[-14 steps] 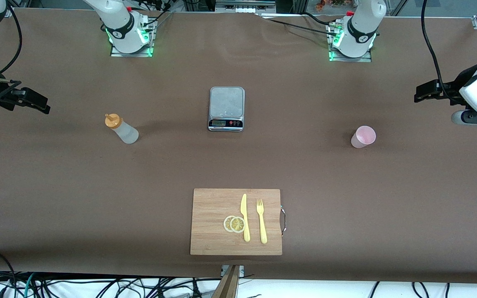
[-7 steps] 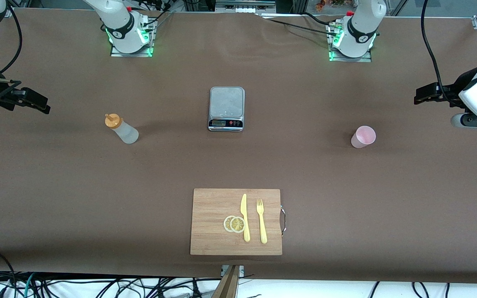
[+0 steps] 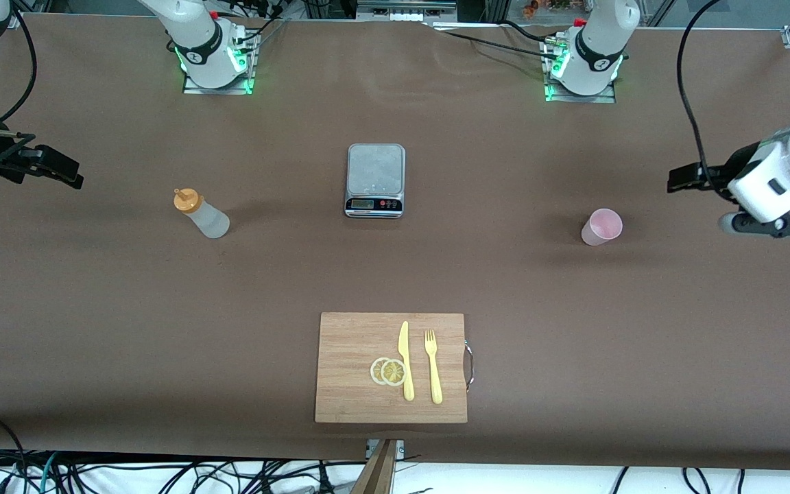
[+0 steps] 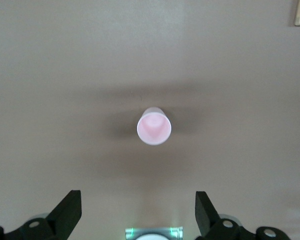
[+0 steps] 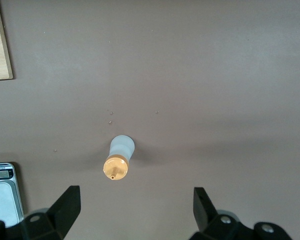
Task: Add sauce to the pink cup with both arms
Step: 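Reach the left gripper down to the pink cup and close on it, then lift the pink cup with the left gripper and carry it over the scale, then lower the pink cup onto the scale and open the left gripper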
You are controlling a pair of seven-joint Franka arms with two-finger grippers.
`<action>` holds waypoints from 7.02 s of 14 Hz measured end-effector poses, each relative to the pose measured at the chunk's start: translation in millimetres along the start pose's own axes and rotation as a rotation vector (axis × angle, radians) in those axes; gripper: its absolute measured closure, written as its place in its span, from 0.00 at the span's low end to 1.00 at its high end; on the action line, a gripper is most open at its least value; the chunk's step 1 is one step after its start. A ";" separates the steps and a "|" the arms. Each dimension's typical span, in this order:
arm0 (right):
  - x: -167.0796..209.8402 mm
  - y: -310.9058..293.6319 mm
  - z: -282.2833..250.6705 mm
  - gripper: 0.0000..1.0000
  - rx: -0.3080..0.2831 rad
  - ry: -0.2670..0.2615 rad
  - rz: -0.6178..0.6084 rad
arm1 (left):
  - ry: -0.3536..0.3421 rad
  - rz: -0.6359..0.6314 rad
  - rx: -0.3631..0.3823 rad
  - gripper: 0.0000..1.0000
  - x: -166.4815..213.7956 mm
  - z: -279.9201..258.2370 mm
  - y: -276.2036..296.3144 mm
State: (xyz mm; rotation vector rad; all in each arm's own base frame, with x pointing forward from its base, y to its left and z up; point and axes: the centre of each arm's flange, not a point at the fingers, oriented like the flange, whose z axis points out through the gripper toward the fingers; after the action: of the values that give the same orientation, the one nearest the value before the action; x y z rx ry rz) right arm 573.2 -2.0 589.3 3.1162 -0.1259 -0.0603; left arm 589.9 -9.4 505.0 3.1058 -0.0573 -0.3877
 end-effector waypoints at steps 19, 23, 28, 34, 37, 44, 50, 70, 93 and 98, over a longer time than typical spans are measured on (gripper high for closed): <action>0.0 0.2 0.1 0.00 0.000 0.000 0.000 | 0.081 -0.035 0.005 0.00 -7.1 248.5 -33.3; 0.0 0.2 0.1 0.00 0.000 0.000 0.000 | 0.093 -0.029 0.006 0.01 -12.3 257.9 -30.5; 0.0 0.2 0.1 0.00 0.000 0.000 0.000 | 0.095 -0.027 0.007 0.03 -16.3 265.9 -29.8; 0.0 0.2 0.1 0.00 0.000 0.000 0.000 | 0.094 -0.022 0.008 0.08 -22.7 282.1 -27.6; 0.0 0.2 0.1 0.00 0.000 0.000 0.000 | 0.090 -0.010 0.011 0.24 -22.5 284.9 -21.5; 0.0 0.2 0.1 0.00 0.001 0.000 0.000 | 0.092 -0.008 0.012 0.51 -22.2 284.6 -20.4; 0.0 0.2 0.1 0.00 0.001 0.000 0.001 | 0.102 -0.007 0.012 0.96 -20.7 280.3 -19.7; 0.2 0.8 0.6 0.00 0.001 -0.001 0.002 | 0.009 -0.021 -0.218 0.96 -44.9 233.0 331.2; 0.6 4.8 1.3 0.00 0.000 -0.003 0.009 | -0.025 -0.010 -0.194 0.96 -136.1 279.3 500.7; 0.6 4.8 1.4 0.00 0.000 -0.003 0.009 | -0.016 -0.017 -0.195 0.96 -132.0 284.5 499.9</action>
State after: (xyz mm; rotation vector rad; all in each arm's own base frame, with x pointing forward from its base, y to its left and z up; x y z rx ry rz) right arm 573.4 -6.9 588.0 3.1159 -0.1393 -0.0644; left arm 374.6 -505.8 269.4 2.9130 0.0069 -0.3933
